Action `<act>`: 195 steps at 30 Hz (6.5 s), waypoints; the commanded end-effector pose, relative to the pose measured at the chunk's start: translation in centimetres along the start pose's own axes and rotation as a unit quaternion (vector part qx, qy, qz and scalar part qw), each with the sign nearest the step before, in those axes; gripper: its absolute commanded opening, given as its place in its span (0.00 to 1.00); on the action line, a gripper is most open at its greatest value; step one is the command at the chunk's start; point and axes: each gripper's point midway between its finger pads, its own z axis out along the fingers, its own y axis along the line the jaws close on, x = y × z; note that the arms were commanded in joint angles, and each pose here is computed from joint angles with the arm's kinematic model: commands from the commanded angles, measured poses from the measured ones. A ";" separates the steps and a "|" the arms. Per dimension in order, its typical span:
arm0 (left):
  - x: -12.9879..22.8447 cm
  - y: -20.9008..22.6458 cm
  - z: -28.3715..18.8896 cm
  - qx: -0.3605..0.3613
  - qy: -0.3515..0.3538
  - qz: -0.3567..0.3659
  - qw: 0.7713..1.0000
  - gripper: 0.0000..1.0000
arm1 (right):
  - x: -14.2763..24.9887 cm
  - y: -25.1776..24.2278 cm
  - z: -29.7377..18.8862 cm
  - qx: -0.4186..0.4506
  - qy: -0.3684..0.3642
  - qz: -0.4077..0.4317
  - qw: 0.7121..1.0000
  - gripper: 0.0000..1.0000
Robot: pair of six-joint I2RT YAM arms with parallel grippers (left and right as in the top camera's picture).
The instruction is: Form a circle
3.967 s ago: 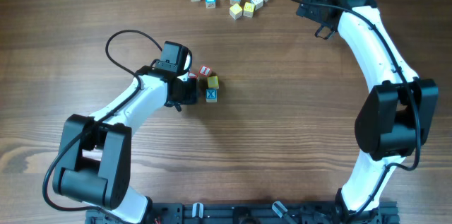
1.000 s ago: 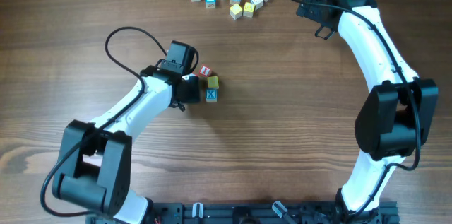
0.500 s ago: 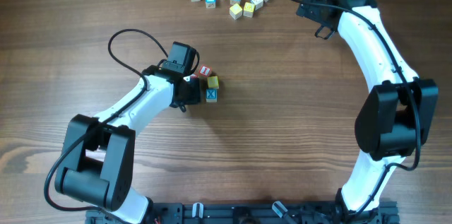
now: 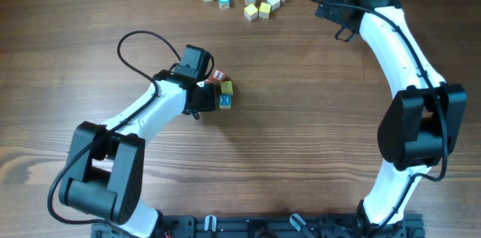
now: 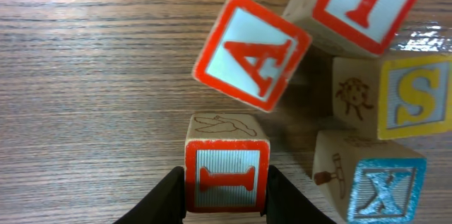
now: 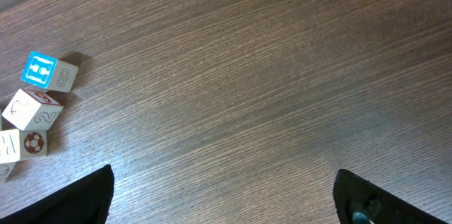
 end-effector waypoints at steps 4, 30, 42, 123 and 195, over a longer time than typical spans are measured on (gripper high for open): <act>0.4 0.2 0.5 -0.009 0.004 0.014 1.000 0.38 | -0.3 0.0 -0.3 0.003 -0.007 -0.006 1.000 1.00; 0.4 0.2 0.5 -0.011 0.003 -0.013 1.000 0.27 | -0.3 0.0 -0.3 0.003 -0.007 -0.007 1.000 1.00; 0.6 0.3 0.5 -0.012 0.008 -0.013 1.000 0.41 | -0.2 0.2 -0.3 0.002 -0.007 -0.008 1.000 1.00; -10.2 14.0 -14.2 -0.080 -0.173 -0.222 0.956 1.00 | -0.1 0.4 -0.3 0.001 -0.006 -0.010 1.000 1.00; -10.2 14.0 -14.2 -0.080 -0.174 -0.222 0.956 1.00 | -2.7 20.8 -4.9 -0.323 -0.136 -0.060 0.935 0.05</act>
